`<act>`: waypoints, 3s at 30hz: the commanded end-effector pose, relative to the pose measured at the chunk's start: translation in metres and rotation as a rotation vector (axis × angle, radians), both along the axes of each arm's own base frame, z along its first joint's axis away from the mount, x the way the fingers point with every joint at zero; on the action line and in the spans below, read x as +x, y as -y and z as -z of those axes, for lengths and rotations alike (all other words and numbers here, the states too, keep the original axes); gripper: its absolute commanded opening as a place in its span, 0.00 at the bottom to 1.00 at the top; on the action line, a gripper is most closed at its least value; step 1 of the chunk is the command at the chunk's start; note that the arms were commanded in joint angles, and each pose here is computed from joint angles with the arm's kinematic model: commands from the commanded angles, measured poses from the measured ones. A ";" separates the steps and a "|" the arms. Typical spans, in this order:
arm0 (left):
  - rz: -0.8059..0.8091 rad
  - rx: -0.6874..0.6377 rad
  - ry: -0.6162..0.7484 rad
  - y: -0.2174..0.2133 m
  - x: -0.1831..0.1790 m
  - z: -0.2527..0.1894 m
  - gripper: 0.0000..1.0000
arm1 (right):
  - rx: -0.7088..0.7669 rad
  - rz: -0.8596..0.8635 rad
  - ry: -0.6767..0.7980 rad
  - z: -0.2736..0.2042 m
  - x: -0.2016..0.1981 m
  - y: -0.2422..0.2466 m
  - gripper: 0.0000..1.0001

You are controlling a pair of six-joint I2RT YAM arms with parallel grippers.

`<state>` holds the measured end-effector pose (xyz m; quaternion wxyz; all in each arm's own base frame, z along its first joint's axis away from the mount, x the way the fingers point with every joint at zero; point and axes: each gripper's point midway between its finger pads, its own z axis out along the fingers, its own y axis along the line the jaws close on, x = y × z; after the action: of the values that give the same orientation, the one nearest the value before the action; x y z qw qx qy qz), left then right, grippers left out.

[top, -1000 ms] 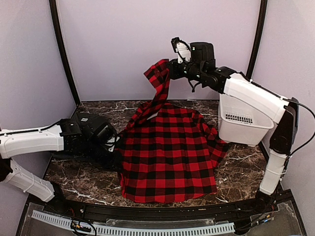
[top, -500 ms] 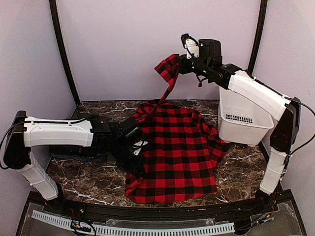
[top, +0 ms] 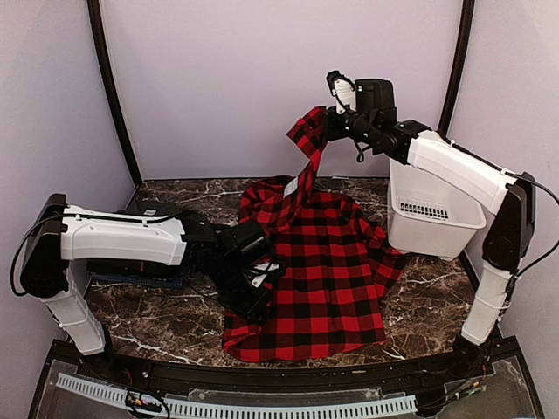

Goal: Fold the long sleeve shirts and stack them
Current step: Fold the flattened shirt at the center of the board.

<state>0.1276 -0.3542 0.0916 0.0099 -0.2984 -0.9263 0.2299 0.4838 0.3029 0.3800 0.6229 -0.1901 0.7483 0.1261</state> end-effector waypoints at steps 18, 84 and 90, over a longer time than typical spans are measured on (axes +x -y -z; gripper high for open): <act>0.090 -0.044 -0.070 0.013 -0.021 0.000 0.00 | -0.020 0.059 0.106 -0.026 -0.030 0.040 0.00; -0.682 0.153 0.686 -0.044 0.424 0.004 0.34 | 0.033 -0.378 -0.406 0.155 -0.215 -0.018 0.00; -0.664 0.183 0.692 -0.043 0.431 0.021 0.34 | 0.037 -0.379 -0.416 0.161 -0.213 -0.020 0.00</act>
<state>0.5523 -0.3180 0.0582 -0.3335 -0.0381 -0.9409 0.0441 0.2707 0.3140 0.2153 0.4162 -0.2884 0.8187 0.2708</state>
